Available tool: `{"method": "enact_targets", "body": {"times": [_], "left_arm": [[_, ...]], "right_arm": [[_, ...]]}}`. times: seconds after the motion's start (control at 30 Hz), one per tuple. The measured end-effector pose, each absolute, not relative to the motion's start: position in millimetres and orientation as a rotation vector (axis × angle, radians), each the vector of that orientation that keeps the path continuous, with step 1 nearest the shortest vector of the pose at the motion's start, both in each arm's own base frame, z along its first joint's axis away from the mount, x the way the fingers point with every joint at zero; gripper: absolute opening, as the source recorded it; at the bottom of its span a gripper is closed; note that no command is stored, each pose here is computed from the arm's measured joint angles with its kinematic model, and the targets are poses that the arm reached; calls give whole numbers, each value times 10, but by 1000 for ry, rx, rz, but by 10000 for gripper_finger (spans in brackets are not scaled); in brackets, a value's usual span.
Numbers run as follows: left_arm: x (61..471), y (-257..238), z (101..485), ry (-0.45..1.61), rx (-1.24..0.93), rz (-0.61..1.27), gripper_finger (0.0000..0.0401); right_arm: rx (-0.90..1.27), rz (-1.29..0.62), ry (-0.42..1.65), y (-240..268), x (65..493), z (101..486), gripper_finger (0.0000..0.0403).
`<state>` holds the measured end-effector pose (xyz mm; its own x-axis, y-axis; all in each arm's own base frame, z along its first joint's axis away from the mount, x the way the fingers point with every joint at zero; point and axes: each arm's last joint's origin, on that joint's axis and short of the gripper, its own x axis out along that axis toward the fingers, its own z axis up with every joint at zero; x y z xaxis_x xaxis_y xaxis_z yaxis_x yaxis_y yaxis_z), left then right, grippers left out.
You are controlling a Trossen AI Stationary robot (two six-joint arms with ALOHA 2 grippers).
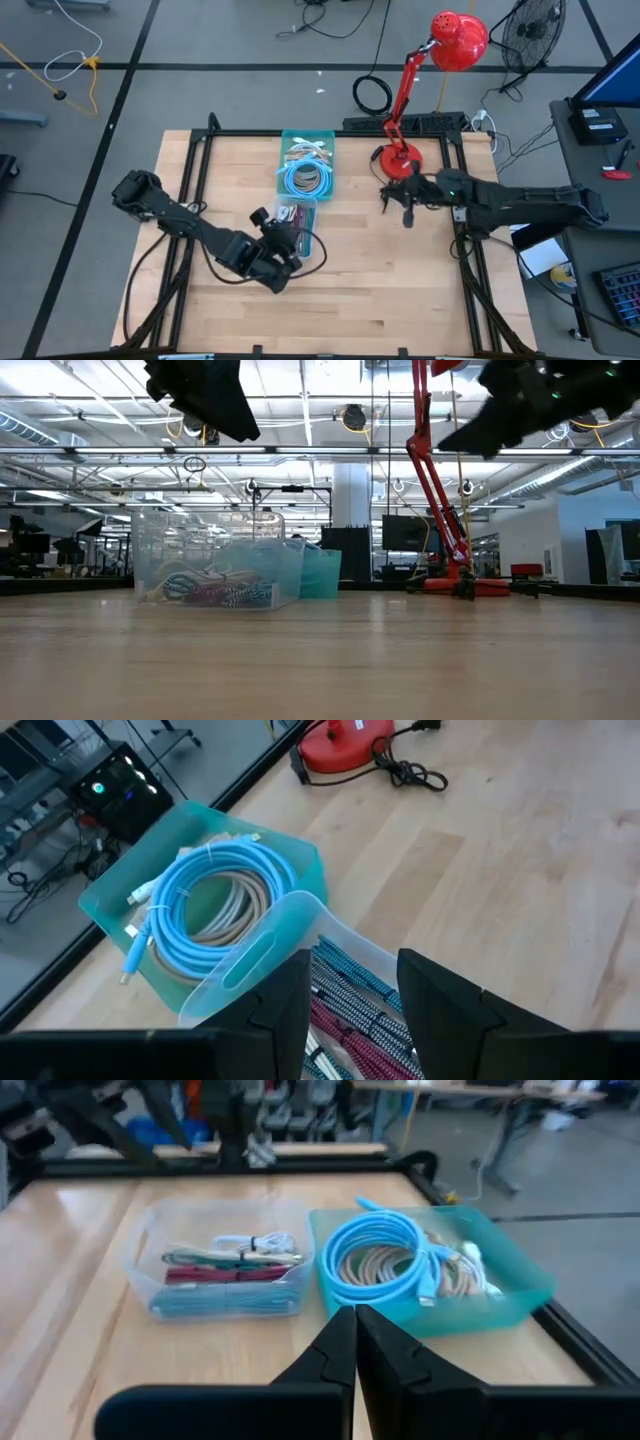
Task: Pick & Place USB Port
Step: Return to Home Position
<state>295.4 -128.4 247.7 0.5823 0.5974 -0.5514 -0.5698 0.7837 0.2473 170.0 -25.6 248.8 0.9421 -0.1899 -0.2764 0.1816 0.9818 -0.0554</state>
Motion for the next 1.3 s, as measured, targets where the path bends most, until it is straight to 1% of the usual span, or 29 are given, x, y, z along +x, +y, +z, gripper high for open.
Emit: {"method": "enact_targets", "body": {"times": [0.07, 0.2, 0.33, 0.47, 0.67, 0.83, 1.0, 1.17, 1.3], "left_arm": [[2954, -1284, 2477, 658, 38, 684, 154], [2954, -1284, 2477, 656, 34, 686, 154], [2959, -1273, 2476, 656, 33, 690, 154], [2968, -1250, 2476, 657, 31, 697, 154], [2968, -1251, 2476, 657, 31, 697, 154], [2962, -1262, 2476, 657, 32, 693, 154], [2945, -1303, 2476, 655, 35, 681, 154], [2930, -1336, 2476, 654, 38, 671, 154], [2931, -1334, 2478, 648, 41, 675, 154]], "right_arm": [[-2, -212, 237, -206, 1572, 2352, 0], [48, -160, 153, -102, 1376, 2093, 0], [82, -111, 139, -23, 1256, 1859, 0], [76, -55, 129, 49, 1185, 1716, 0], [2, -68, 103, 105, 1125, 1626, 0], [-5, -40, 60, 123, 1093, 1654, 0], [-22, -37, 91, 120, 1054, 1608, 0], [-35, 82, 83, 141, 1041, 1613, 0], [-45, 61, 54, 107, 1020, 1635, 0]]}}
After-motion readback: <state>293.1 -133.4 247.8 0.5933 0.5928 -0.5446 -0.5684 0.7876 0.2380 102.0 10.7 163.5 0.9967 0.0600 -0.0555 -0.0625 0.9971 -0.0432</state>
